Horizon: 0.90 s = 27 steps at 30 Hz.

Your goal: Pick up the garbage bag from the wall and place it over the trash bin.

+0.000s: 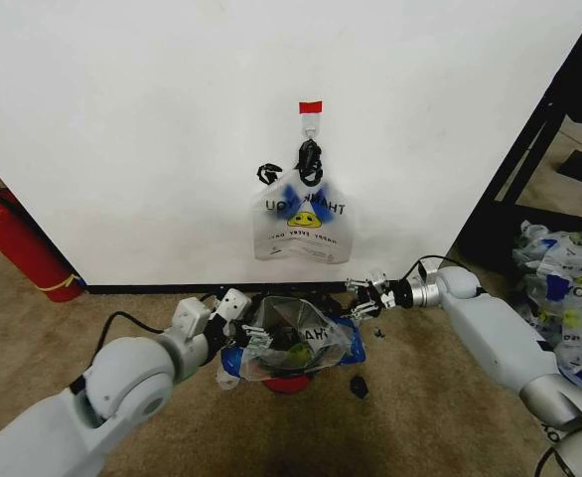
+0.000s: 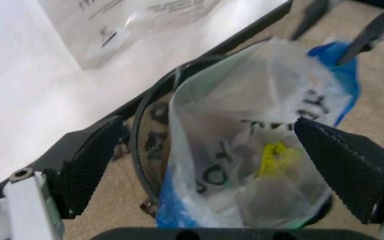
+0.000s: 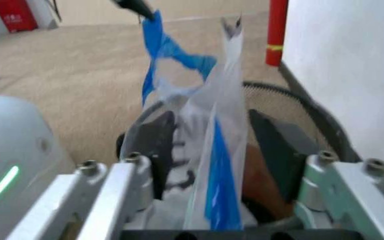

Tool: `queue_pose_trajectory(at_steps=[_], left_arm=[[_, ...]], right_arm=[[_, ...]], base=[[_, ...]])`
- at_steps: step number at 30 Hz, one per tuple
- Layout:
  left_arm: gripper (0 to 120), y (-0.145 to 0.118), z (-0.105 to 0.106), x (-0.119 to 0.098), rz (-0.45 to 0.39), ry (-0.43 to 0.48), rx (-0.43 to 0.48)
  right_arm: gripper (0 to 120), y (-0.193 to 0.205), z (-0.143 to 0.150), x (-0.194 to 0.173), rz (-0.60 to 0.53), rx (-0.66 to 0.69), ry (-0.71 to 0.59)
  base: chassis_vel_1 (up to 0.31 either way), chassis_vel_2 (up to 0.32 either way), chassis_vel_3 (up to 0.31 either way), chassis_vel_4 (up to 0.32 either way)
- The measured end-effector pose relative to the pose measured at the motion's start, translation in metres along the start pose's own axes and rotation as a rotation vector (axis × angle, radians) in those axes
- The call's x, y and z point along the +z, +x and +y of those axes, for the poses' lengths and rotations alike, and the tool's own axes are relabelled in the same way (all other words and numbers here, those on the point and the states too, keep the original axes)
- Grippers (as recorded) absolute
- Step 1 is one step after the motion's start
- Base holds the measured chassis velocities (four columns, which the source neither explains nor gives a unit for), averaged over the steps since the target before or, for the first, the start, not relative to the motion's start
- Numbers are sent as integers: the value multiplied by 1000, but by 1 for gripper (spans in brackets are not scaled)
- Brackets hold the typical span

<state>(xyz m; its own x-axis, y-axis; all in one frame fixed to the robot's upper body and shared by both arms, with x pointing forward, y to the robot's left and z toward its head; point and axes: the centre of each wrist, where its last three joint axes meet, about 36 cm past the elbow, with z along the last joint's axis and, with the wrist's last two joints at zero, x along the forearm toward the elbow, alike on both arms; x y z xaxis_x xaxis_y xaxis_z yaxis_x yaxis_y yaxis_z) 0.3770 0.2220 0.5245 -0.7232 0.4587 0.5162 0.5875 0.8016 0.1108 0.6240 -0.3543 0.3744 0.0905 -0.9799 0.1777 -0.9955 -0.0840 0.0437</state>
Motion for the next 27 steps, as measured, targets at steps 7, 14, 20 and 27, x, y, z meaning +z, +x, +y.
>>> queue_pose_trajectory(at_steps=[7,14,20,27], left_arm=[[98,-4,7,18,57,-17,-45],[88,-6,8,33,100,-23,-51],[70,-10,6,36,104,-13,-42],[46,-13,5,39,110,-17,-43]], right_arm=[[23,10,0,4,30,12,-10],[8,13,-2,3,31,20,-10],[0,10,-1,4,28,15,-8],[0,12,4,8,33,12,-14]], base=[[0,0,0,0],[0,0,0,0],[0,0,0,0],[0,0,0,0]])
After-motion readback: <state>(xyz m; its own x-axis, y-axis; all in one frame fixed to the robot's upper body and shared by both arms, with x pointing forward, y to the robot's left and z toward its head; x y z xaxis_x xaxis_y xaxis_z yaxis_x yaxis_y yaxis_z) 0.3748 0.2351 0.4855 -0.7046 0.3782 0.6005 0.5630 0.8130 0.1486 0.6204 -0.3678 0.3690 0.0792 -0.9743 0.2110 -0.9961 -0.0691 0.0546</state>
